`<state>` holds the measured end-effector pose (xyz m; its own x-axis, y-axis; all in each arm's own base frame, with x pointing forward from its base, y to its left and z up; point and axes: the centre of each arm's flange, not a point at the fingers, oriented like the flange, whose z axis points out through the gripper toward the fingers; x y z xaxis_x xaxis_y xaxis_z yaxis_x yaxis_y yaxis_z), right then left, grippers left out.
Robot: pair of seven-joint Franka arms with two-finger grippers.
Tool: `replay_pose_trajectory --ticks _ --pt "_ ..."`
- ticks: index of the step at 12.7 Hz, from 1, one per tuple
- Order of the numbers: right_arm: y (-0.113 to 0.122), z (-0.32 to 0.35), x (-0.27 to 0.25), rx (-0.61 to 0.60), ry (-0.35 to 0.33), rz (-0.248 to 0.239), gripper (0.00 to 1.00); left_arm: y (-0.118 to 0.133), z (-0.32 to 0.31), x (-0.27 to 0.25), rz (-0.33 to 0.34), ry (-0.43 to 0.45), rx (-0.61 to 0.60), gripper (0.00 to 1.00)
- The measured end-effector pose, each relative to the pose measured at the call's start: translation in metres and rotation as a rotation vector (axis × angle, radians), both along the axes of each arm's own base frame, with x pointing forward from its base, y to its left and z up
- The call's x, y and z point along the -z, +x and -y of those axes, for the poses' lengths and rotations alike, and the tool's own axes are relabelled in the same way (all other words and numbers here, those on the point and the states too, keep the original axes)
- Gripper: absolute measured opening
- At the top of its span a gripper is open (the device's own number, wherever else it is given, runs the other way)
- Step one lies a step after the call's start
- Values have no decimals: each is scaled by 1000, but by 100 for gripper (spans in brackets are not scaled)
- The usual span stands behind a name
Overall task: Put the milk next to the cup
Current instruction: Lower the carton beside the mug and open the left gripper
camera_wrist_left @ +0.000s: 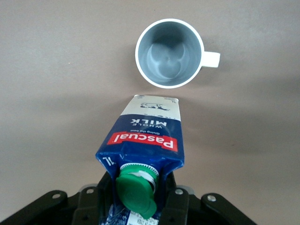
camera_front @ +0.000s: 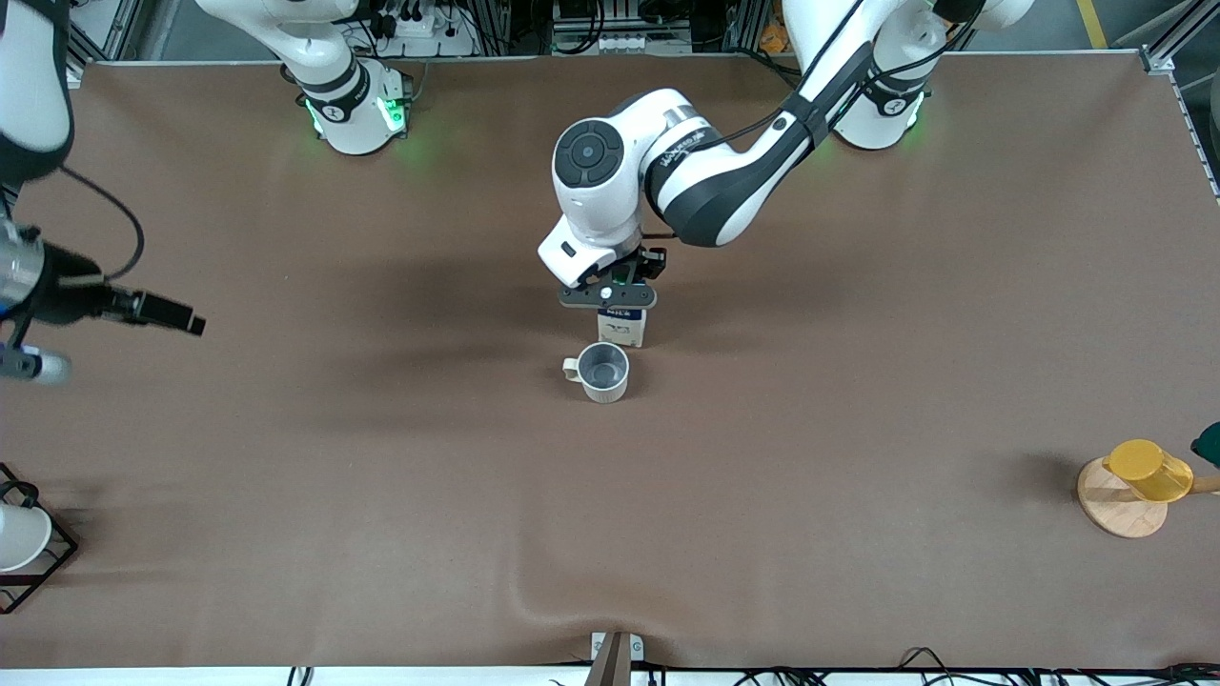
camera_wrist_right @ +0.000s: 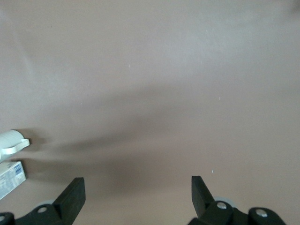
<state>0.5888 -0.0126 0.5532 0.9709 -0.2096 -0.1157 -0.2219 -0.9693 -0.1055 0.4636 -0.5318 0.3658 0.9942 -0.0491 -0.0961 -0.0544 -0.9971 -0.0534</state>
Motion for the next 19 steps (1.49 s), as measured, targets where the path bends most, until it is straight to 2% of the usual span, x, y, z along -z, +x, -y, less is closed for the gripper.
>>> replay_pose_trajectory --ticks 3,8,9,10,12,15,17,19 --pt "-19 -8 -2 18 -1 12 100 -5 9 10 -2 -2 -34 44" --pt "-22 -9 0 46 -4 14 100 -5 14 18 -3 -7 -44 44" --pt "-22 -9 -1 71 -6 12 100 -4 14 18 -2 -9 -45 48" --pt "-22 -9 -1 95 -8 9 100 -3 14 19 1 -14 -46 48" --pt "-22 -10 -1 130 -10 4 100 0 12 19 8 -20 -52 64" --pt "-22 -10 -1 154 -19 2 100 5 14 9 24 -40 -58 97" --pt "-23 -15 -2 106 -74 9 100 13 11 -11 50 -64 -70 100" --pt "-24 -26 -2 12 -92 11 100 36 -11 -48 97 -95 -116 100"
